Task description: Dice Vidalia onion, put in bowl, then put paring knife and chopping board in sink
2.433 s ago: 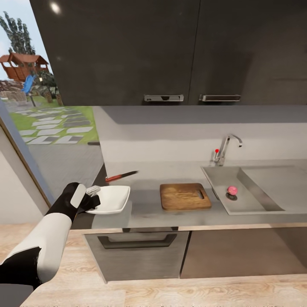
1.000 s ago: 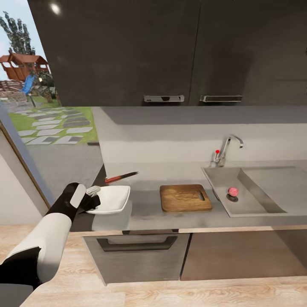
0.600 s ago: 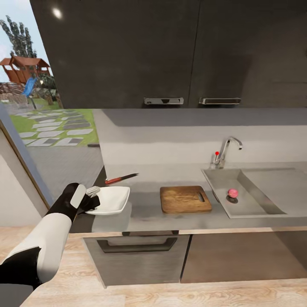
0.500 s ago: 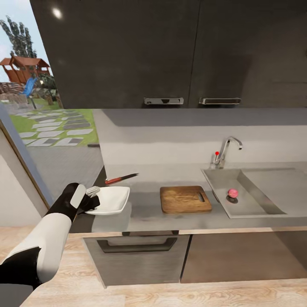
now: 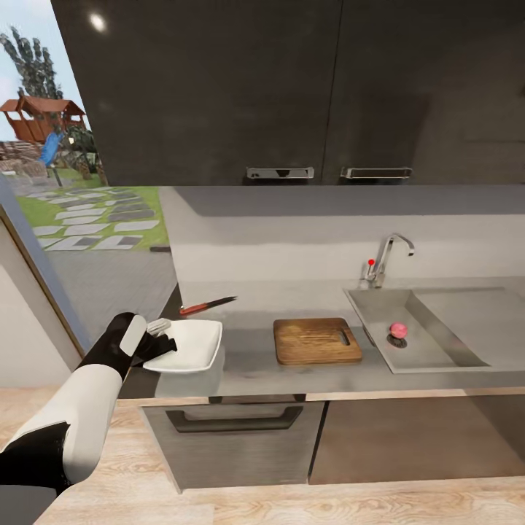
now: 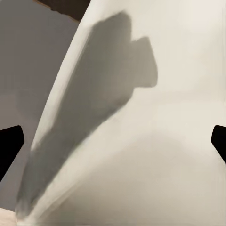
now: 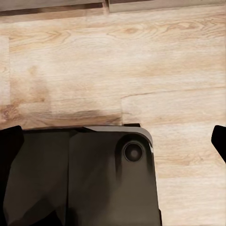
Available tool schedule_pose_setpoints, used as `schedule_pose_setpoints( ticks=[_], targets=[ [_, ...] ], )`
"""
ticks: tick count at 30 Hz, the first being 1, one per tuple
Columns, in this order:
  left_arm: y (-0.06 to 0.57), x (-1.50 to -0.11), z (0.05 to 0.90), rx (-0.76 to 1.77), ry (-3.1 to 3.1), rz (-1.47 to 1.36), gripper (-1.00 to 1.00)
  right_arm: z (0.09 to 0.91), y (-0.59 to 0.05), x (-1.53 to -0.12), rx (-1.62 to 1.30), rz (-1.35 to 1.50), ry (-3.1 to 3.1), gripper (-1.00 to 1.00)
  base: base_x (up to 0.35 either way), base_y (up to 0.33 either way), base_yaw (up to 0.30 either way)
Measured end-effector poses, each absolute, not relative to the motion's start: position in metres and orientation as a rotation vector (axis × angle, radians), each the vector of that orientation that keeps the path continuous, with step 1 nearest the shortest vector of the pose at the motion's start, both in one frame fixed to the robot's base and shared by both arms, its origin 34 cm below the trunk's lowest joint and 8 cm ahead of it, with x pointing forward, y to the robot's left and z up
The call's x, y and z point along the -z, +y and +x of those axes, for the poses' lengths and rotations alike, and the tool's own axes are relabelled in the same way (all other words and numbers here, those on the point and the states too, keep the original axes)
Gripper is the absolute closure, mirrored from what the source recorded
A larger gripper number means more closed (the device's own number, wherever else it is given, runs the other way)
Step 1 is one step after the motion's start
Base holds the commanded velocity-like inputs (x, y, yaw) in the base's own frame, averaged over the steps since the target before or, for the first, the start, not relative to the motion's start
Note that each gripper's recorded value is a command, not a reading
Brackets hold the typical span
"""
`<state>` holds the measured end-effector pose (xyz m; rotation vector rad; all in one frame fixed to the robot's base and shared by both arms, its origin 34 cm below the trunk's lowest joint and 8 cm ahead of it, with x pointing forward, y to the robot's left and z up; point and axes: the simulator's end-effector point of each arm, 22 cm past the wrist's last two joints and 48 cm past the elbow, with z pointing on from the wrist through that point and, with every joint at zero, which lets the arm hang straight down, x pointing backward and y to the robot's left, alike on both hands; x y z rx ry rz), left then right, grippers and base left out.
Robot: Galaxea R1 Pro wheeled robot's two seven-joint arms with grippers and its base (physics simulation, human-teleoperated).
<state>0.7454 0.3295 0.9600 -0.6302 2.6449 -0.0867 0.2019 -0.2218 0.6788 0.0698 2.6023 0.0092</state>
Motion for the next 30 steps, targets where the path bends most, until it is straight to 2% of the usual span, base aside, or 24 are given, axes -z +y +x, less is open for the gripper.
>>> schedule_pose_setpoints(
  ticks=[19, 30],
  targets=[
    [0.332, -0.968, 0.750, 0.088, 2.623, -0.632, -1.00, 0.202, -0.222, -0.679, -0.009, 0.068, 2.600, -1.00, 0.000, 0.000, 0.000],
    [0.356, -1.054, 0.789, 0.073, 2.394, -0.610, -1.00, 0.202, -0.222, -0.679, -0.009, 0.070, 2.599, -1.00, 0.000, 0.000, 0.000]
  ],
)
